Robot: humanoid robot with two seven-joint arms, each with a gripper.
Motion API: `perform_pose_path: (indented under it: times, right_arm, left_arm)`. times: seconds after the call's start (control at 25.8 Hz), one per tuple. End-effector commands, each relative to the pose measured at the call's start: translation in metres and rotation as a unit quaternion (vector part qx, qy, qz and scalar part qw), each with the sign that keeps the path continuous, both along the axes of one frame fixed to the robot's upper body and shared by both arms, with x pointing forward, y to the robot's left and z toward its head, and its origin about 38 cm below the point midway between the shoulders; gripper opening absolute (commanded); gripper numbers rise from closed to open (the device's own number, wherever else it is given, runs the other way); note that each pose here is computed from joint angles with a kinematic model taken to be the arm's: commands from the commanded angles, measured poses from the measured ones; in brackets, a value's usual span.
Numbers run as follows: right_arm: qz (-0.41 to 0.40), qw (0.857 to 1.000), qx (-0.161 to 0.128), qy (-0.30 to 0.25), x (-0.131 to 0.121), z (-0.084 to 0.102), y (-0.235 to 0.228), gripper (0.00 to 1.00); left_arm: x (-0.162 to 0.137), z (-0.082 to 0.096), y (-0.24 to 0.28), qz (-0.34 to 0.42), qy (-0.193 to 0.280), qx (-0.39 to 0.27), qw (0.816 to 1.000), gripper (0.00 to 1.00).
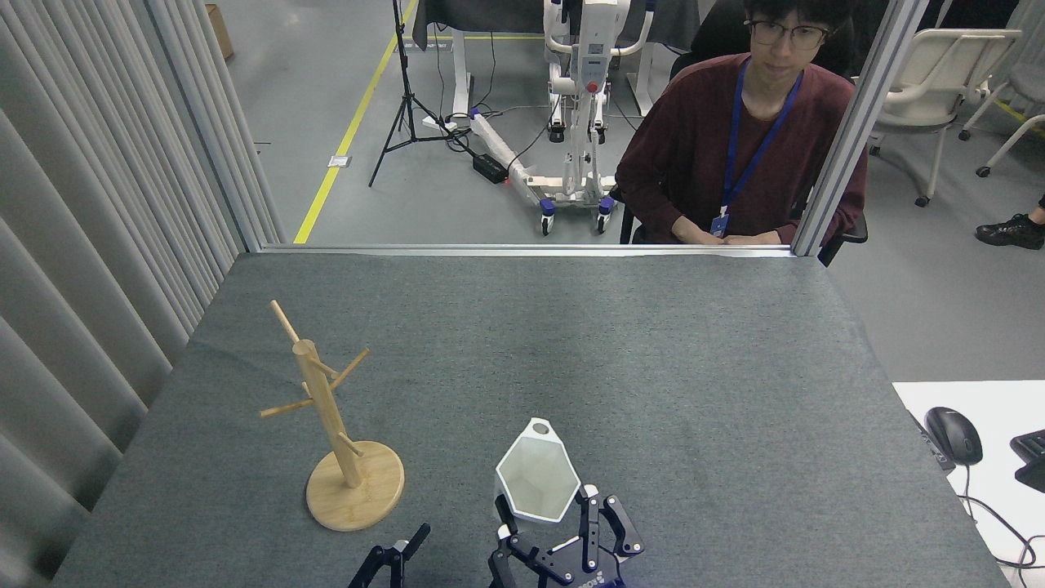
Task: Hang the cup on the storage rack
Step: 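Lift the cup and carry it toward the left gripper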
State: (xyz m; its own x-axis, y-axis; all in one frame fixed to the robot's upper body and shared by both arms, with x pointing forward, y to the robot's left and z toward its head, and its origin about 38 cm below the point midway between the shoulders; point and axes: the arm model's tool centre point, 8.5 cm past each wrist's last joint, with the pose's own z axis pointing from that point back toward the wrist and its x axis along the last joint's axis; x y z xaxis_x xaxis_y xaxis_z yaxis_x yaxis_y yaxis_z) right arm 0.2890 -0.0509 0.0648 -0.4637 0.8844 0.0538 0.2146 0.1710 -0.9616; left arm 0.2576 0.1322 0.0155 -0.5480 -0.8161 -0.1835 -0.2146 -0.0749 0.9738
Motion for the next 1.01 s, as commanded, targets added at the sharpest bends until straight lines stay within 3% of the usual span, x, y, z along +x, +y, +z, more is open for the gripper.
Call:
perform_pose_path:
  times: [0.0, 0.97]
  right_arm:
    - [0.02, 1.0, -0.004, -0.003, -0.01, 0.002, 0.021, 0.5]
    - [0.086, 0.996, -0.033, 0.0, -0.032, -0.009, 0.06, 0.51]
  left_arm:
    - [0.0, 0.0, 0.0, 0.0, -0.001, -0.001, 1.0, 1.0]
    - [0.001, 0.009, -0.003, -0.002, -0.012, -0.004, 1.0, 1.0]
